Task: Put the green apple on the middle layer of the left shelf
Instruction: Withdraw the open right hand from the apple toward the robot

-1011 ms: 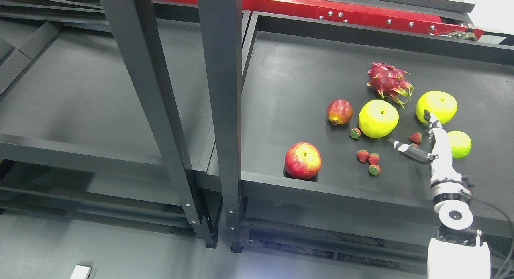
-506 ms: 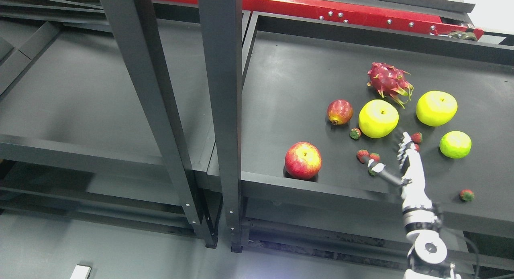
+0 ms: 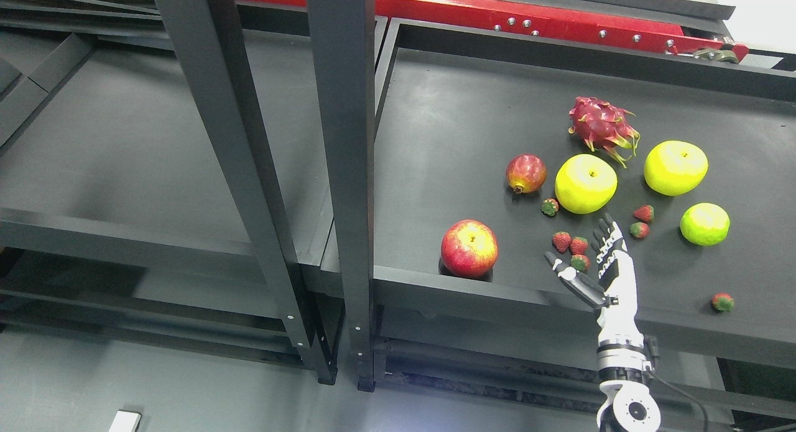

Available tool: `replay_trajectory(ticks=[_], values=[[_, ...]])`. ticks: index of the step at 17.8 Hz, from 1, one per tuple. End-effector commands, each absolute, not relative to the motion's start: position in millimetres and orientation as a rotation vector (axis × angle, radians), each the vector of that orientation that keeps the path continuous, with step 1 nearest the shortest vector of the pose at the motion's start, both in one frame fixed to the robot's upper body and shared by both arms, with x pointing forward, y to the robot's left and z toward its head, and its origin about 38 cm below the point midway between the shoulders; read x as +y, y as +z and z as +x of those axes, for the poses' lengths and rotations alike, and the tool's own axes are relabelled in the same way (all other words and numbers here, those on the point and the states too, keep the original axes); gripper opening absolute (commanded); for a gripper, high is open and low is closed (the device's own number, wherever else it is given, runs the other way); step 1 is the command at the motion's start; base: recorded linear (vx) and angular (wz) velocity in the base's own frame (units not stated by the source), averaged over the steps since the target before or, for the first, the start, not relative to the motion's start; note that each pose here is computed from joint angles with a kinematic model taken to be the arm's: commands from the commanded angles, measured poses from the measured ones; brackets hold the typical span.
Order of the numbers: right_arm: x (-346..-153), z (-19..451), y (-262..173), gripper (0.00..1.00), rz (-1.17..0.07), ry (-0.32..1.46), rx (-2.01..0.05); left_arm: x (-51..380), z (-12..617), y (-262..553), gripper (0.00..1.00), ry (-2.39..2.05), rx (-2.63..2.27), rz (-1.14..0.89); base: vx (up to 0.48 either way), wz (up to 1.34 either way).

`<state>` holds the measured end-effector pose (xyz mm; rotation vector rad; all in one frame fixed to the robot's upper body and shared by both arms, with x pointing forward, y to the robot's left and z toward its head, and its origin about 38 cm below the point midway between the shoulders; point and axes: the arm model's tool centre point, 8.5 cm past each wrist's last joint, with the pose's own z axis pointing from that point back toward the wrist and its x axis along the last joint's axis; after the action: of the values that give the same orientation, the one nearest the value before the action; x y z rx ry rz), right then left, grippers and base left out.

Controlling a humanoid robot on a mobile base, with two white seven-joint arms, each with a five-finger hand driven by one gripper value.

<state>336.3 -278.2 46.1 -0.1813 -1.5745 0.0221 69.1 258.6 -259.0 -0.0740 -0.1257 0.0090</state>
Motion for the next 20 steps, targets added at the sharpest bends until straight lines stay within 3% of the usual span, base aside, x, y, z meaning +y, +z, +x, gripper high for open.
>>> replay_trajectory(ticks=[1,20], values=[[-256.1,335,68,1.00,-0.105,0.025,-1.651,270,69,-258,1.00,0.009,-0.127,-0.056,0.000,0.00],[-254.4,333,81,1.00,-0.098,0.029,-1.713,270,69,-258,1.00,0.009,-0.127,-0.056,0.000,0.00]])
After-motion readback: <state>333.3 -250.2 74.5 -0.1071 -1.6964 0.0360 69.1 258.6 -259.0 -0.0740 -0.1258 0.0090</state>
